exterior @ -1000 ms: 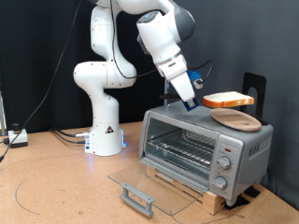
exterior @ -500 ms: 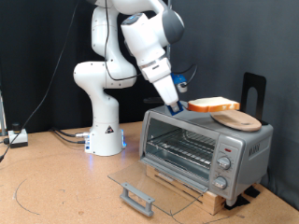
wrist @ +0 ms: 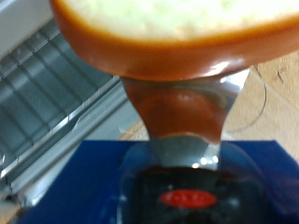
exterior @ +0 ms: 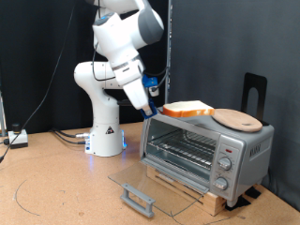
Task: Make a piece of toast with the oven
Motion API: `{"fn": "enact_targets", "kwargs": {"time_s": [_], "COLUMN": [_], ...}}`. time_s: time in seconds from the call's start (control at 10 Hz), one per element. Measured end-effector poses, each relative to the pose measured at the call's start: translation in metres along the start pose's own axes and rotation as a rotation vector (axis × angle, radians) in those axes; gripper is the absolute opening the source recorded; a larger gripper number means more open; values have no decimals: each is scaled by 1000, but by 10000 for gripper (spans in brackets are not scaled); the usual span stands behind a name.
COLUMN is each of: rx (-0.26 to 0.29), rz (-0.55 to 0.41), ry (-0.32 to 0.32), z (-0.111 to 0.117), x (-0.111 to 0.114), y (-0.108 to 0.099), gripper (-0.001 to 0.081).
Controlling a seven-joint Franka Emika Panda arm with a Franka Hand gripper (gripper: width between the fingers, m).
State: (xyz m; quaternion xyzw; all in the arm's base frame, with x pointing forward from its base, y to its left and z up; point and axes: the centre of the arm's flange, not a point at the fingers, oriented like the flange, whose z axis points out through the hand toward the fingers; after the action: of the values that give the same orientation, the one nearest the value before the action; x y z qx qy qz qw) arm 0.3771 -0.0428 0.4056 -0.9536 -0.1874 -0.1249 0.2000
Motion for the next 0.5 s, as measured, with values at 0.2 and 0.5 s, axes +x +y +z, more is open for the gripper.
{"fn": "enact_targets", "kwargs": {"time_s": [0.2,0.5], "rx": [2,-14], "rz": [-4,-7], "ry": [-4,-16], "z": [-16,-43], "x": [-17,-43], "y": [23,55], "gripper": [395,395]}}
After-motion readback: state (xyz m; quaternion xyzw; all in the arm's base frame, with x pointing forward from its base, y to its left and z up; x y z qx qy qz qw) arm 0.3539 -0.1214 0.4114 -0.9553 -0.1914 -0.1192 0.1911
